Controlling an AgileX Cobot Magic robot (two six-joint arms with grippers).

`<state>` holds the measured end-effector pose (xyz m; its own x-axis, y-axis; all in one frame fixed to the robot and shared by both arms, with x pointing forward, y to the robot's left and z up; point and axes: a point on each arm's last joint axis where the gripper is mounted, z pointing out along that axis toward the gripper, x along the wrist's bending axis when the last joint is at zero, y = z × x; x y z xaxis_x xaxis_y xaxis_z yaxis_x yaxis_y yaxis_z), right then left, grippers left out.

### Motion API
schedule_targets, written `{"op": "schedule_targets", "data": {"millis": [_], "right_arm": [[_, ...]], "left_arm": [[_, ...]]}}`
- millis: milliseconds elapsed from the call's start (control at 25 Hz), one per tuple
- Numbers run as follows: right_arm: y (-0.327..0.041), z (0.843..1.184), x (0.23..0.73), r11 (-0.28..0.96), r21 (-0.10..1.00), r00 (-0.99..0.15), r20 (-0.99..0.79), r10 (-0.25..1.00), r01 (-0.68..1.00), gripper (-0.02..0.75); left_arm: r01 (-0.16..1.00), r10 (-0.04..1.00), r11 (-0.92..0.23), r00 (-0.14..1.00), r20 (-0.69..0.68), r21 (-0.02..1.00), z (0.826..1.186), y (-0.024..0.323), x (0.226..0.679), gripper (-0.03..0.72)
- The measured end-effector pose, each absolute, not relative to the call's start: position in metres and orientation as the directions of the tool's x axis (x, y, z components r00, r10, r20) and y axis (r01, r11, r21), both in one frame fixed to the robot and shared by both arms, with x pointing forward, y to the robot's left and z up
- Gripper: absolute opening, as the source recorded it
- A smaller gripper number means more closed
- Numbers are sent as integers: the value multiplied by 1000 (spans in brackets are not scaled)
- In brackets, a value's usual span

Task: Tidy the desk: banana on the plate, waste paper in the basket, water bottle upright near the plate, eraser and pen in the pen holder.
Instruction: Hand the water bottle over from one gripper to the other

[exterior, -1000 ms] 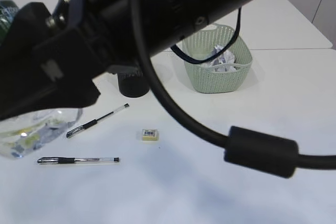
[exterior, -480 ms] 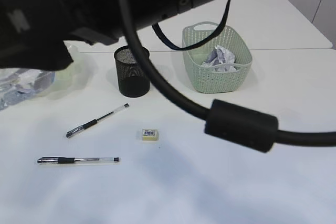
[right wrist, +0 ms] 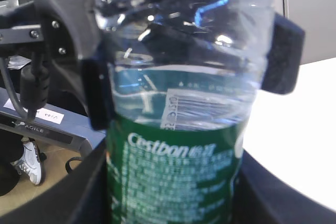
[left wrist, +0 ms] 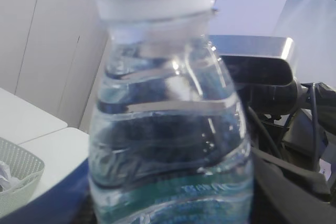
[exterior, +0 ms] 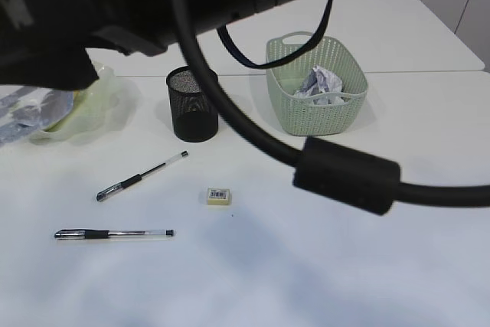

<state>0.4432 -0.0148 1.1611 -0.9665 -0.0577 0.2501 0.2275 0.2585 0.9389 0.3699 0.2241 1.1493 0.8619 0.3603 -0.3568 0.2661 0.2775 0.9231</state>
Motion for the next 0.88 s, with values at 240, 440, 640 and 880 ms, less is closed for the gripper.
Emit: {"op": "schedule_targets", "data": {"millis": [240,440,640,880], "right_arm": [[-15,1161,443,258,939,-967,248,-57,226,396],[-15,1161,443,258,939,-967,248,-57,226,396],[-15,1160,443,268,938,-968,244,-55,221,402],[-15,1160,443,271,937,-968,243,-55,220,457]], "left_arm": [[266,360,278,862,-357,923,1149,224,370,400],[266,362,278,861,-357,923,1149,224,370,397],[266,366,277,859,-357,923,1149,224,370,394],[266,367,274,859,-356,924,1149,224,370,382]]}}
